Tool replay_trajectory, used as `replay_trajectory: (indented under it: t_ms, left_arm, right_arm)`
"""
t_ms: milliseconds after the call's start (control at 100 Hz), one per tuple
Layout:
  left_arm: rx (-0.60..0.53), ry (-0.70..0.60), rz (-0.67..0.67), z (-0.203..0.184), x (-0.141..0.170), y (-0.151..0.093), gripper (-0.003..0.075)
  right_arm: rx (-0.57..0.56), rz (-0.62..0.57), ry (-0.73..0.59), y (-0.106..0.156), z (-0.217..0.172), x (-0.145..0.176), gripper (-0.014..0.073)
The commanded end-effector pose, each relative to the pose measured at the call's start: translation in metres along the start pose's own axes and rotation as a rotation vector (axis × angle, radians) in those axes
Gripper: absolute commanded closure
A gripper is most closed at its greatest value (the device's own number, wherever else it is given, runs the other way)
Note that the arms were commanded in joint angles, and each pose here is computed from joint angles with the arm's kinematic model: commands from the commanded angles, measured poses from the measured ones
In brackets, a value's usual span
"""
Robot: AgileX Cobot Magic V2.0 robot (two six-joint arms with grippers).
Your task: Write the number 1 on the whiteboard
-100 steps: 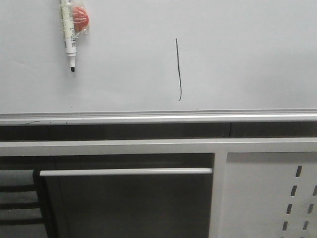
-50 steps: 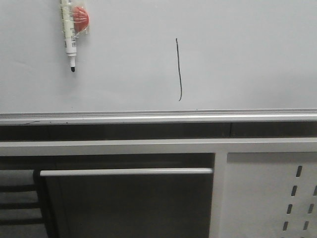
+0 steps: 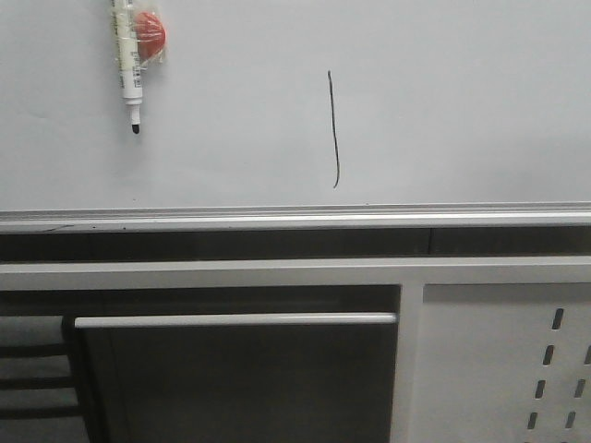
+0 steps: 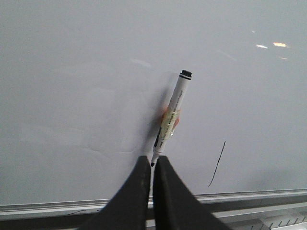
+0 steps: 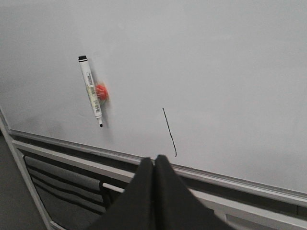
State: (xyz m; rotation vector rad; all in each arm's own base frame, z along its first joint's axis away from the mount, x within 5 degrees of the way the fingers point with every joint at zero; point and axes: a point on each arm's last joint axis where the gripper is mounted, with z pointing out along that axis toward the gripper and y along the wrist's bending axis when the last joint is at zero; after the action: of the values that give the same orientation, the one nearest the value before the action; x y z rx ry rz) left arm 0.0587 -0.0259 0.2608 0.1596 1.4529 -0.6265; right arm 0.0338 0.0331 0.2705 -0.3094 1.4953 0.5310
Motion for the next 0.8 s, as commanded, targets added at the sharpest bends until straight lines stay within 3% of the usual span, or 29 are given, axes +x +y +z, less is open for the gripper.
replay_trajectory:
  t_ms: [0, 380, 550, 790]
  left_arm:
    - [-0.003, -0.025, 0.001, 0.001, -0.009, -0.001, 0.0741]
    - [-0.004, -0.022, 0.01, 0.001, -0.008, -0.001, 0.0741]
    - [-0.001, -0.068, 0.265, 0.001, -0.008, -0.002, 0.0741]
    - [-0.164, -0.078, 0.288, -0.004, 0.013, 0.011, 0.0741]
  right_arm:
    - [0.037, 0.015, -0.063, -0.002, 0.0, -0.012, 0.0648]
    - [0.037, 0.015, -0.063, -0.002, 0.0, -0.012, 0.0648]
    - [0.037, 0.015, -0.063, -0.002, 0.0, -0.012, 0.0648]
    - [0.037, 0.015, -0.063, -0.002, 0.0, -0.012, 0.0648]
